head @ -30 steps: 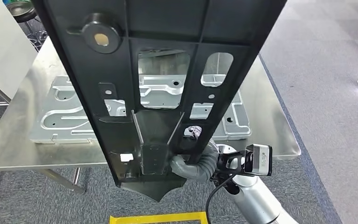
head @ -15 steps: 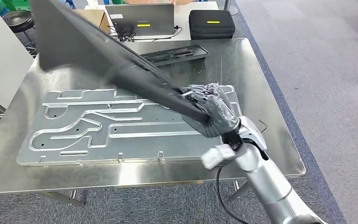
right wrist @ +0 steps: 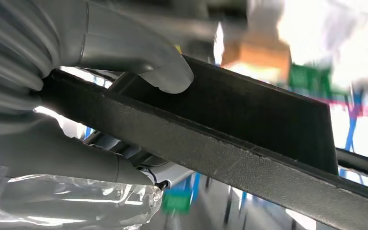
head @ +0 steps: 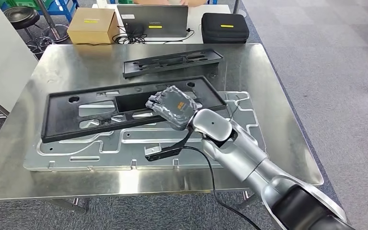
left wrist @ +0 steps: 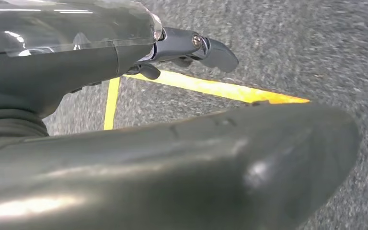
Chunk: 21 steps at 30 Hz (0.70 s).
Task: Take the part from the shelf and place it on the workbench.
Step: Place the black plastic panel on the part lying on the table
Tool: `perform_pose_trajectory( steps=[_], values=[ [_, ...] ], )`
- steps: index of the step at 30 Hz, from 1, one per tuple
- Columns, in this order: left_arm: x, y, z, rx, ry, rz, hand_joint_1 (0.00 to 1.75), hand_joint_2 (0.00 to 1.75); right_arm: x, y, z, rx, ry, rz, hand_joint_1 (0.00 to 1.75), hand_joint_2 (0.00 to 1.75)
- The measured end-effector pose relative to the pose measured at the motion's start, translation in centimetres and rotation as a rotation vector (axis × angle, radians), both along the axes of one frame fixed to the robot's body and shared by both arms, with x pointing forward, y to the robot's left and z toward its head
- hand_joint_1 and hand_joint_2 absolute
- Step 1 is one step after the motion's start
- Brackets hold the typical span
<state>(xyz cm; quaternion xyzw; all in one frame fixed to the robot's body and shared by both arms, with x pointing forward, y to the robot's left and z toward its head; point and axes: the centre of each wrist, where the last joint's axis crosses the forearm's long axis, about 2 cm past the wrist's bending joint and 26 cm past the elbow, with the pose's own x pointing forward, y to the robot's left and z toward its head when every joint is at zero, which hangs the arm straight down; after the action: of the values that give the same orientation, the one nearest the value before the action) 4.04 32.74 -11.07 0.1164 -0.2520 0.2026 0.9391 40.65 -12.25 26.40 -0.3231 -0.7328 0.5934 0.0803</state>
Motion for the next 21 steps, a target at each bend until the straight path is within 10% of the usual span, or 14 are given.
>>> perform_pose_trajectory(
  steps=[21],
  values=[
    [-0.3,0.1,0.0,0.009,-0.067,-0.076,0.00,0.00,2.5,-1.2,-7.6,-0.254,0.390,-0.259,1.69,1.75]
  ],
)
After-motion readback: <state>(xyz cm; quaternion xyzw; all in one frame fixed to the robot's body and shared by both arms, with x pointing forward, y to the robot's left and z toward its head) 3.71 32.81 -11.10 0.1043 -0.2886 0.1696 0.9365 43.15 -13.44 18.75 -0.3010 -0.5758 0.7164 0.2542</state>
